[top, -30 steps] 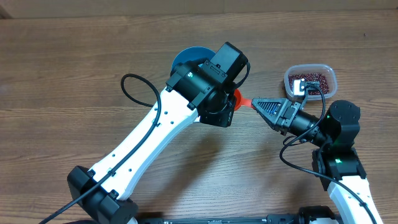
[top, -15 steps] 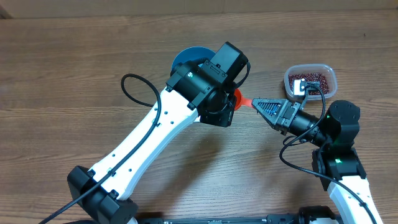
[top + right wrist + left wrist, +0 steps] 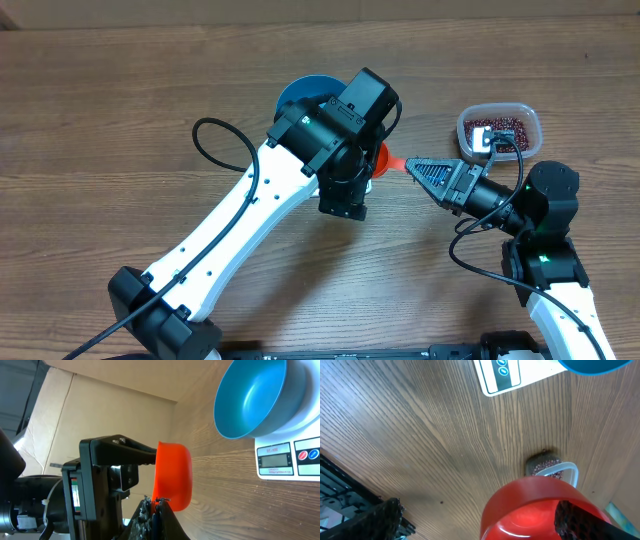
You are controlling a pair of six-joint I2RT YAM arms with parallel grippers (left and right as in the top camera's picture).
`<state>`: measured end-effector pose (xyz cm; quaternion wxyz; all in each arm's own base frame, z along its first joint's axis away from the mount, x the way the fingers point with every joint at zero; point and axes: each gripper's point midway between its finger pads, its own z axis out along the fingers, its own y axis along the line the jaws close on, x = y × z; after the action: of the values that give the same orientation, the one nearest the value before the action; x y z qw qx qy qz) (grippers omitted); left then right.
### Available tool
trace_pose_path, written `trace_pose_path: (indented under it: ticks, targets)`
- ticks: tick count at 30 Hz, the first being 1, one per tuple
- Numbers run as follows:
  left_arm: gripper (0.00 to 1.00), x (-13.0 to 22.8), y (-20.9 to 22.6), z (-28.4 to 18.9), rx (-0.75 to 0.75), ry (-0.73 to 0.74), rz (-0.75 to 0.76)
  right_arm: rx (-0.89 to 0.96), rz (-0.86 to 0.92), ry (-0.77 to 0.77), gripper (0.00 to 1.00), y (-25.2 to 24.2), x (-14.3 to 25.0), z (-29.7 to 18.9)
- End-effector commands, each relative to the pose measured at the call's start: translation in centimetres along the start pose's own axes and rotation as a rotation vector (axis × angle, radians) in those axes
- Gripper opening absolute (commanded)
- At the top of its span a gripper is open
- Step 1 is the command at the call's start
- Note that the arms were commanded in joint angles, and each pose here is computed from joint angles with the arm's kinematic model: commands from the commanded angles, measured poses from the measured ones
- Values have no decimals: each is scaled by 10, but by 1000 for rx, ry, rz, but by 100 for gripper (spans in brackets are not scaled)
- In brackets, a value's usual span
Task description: Scoop item into bowl and weigh 150g on scale
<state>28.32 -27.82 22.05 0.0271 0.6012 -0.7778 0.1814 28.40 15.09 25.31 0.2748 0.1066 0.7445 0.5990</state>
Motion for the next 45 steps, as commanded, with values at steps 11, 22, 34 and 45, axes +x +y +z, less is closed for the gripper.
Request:
trace_pose_path:
  ticks: [11,22,34,45]
  targets:
    - [100,-7,3,4,-17,-37,244,148,-54,-106,4,-25,-17,-3]
    - [100,-19,-3,3,-8,-108,585,176,-38,-105,4,-32,-15,-4]
    - [100,-19,-3,3,-11,-108,643,159,-27,-83,4,-29,-11,-3]
    - [99,-19,-4,3,-11,-108,643,113,29,-27,4,-21,-1,-2]
